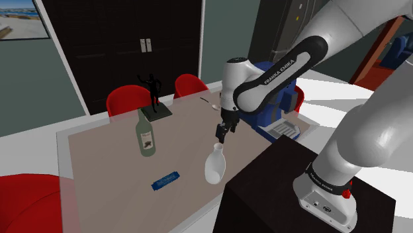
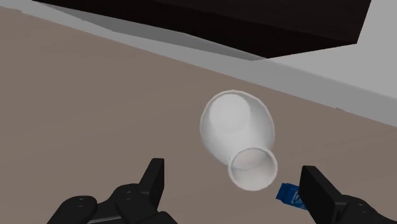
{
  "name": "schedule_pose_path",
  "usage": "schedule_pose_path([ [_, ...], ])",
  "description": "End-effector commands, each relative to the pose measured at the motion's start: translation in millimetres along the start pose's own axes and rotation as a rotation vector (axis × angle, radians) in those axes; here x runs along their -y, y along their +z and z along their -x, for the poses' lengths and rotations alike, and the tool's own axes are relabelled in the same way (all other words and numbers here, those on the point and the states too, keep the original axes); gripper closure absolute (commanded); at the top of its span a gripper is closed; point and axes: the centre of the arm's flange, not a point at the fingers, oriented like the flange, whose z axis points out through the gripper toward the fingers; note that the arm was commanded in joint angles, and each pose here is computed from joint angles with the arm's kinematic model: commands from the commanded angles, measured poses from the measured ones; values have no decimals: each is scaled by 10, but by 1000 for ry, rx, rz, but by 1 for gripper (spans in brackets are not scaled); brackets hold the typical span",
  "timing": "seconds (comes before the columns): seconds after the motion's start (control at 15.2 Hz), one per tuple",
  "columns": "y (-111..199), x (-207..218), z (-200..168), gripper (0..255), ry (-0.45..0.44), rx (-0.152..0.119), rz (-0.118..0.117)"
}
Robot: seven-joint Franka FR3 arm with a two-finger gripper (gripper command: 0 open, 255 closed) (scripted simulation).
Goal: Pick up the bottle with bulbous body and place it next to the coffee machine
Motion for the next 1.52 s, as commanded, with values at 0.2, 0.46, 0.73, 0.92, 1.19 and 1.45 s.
schedule_pose_path([
  [0.2,503,254,-242,0,-2,-30,-7],
  [0.46,714,256,-248,0,-2,-30,-7],
  [0.73,902,257,-254,0,-2,-30,-7],
  [0.92,902,257,-254,0,-2,-30,-7],
  [1.19,902,257,-254,0,-2,-30,-7],
  [1.45,902,257,-254,255,-2,-30,-7],
])
